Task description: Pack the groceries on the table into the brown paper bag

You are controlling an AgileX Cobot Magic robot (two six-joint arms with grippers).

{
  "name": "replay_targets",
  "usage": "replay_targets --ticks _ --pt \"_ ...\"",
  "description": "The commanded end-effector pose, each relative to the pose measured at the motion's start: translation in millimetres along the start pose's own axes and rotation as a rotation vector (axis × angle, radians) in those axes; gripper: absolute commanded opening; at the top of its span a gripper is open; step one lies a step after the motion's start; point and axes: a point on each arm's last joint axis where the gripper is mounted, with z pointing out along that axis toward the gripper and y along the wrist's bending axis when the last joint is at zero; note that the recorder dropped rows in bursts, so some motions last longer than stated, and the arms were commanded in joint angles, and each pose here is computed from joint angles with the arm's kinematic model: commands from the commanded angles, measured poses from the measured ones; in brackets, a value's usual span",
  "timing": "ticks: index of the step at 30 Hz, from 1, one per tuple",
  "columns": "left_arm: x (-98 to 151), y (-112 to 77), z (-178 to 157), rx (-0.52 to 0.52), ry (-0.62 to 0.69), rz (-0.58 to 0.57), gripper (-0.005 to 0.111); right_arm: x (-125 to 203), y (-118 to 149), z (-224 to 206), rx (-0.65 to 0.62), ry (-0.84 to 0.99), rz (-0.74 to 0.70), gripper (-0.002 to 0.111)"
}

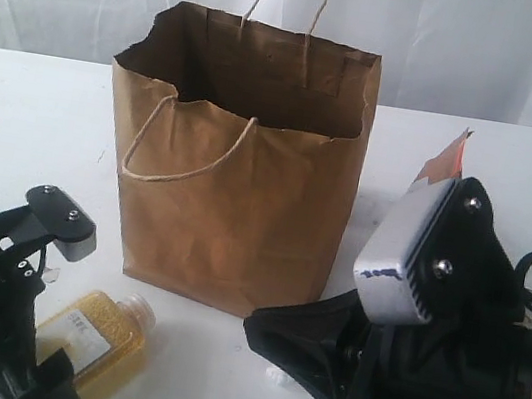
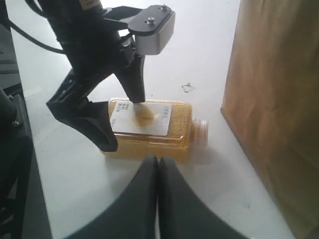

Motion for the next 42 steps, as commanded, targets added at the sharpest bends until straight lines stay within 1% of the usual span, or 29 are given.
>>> replay_targets --ticks 1,8,13,16,34,42 --pt "-7 0.4 4 0.024 0.004 -0.011 0.105 1 2 -1 -0.013 0.001 0.009 0.000" --pt "-8 7.6 8 -0.037 0.023 0.031 0.105 1 2 -1 -0.017 0.002 0.009 0.000" --pt "-11 12.0 -3 -0.097 0.088 0.029 0.105 1 2 -1 -0.017 0.002 0.009 0.000" --pt "-15 13.7 -8 -0.119 0.099 0.039 0.105 1 2 -1 -0.017 0.002 0.009 0.000" --pt "-17 15.0 -4 -0.117 0.102 0.034 0.105 1 1 -1 -0.005 0.000 0.009 0.000" --pt "-20 12.1 6 -0.063 0.112 0.011 0.105 1 1 -1 -0.003 0.000 0.007 0.000"
